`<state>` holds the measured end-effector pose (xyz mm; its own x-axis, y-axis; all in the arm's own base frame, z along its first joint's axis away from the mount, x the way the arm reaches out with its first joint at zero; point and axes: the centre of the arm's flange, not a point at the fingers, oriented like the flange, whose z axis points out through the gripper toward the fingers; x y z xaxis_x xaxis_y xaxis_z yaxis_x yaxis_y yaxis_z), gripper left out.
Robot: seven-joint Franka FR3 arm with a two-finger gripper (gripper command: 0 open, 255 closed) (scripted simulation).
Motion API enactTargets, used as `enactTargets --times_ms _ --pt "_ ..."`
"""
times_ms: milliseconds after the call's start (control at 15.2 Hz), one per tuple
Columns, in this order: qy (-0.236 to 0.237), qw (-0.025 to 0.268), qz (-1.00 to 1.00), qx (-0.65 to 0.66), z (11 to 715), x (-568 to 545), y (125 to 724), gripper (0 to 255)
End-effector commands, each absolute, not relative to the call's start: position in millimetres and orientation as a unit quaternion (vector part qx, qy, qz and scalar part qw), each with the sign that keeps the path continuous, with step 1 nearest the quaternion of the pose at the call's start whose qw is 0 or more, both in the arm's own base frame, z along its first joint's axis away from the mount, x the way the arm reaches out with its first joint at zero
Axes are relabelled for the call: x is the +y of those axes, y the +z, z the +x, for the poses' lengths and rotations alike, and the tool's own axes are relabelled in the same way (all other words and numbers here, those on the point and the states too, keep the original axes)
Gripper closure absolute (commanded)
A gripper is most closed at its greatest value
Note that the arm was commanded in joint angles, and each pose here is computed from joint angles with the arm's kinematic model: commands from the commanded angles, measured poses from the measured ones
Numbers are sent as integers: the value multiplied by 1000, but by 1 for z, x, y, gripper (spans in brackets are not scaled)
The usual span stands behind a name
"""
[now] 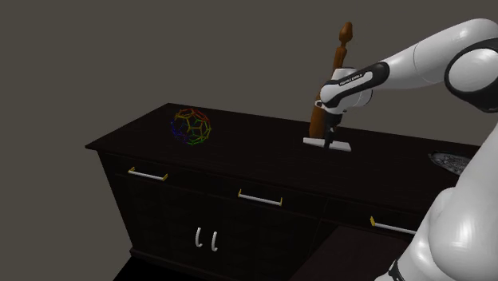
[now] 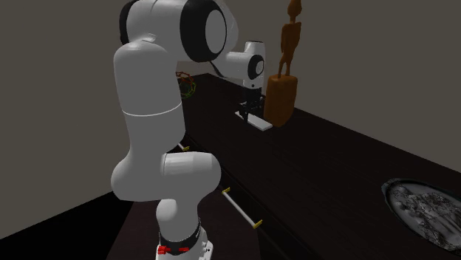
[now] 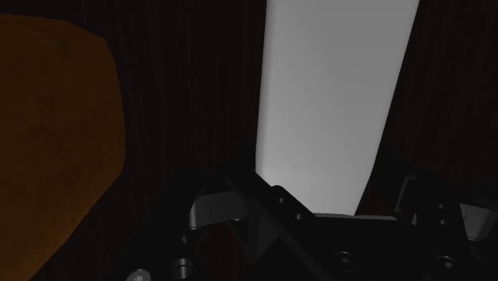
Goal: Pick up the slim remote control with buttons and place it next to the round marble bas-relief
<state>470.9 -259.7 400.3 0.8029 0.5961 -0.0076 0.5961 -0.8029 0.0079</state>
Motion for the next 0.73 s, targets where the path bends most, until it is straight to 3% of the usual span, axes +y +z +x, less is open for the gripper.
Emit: enactTargets --times_ms 0,660 --pt "-2 5 949 314 471 -259 412 255" --pt "-2 5 949 314 379 -335 416 255"
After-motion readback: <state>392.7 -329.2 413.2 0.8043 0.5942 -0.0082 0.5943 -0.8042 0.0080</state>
